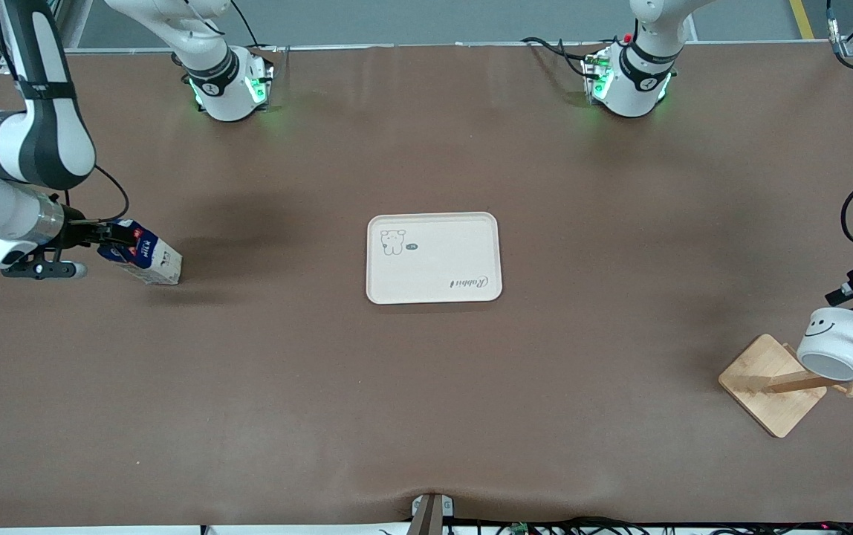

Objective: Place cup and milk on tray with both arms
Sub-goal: 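Close the right gripper on the milk carton's cap end, then lift the milk carton with the right gripper and carry it over the tray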

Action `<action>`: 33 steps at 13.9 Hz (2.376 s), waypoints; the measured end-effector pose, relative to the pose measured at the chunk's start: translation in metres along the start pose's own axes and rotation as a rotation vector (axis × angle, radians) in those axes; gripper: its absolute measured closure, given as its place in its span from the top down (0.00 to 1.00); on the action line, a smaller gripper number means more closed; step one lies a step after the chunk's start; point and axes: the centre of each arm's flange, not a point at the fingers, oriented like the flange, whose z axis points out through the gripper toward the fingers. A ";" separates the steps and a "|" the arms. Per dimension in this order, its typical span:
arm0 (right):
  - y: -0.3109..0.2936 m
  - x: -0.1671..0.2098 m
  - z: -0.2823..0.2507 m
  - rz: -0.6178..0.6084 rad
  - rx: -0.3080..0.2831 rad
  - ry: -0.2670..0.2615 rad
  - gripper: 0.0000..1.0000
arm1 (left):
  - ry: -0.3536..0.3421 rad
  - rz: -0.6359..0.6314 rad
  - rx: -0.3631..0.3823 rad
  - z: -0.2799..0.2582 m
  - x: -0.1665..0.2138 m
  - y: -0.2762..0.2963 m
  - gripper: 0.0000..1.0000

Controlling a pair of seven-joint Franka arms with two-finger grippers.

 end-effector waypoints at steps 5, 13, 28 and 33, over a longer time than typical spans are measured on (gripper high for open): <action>0.009 -0.007 0.011 -0.001 0.004 0.008 1.00 | 0.009 0.013 0.002 -0.002 0.008 0.003 0.51; 0.005 -0.007 0.009 0.042 0.074 0.025 0.50 | 0.011 0.011 -0.005 0.004 0.011 -0.001 0.20; -0.057 0.000 -0.156 0.074 0.087 -0.051 0.50 | 0.006 0.039 -0.024 0.009 0.021 0.012 0.07; -0.147 -0.014 -0.189 -0.021 0.049 -0.138 0.50 | -0.015 0.023 -0.057 0.008 0.020 0.017 0.07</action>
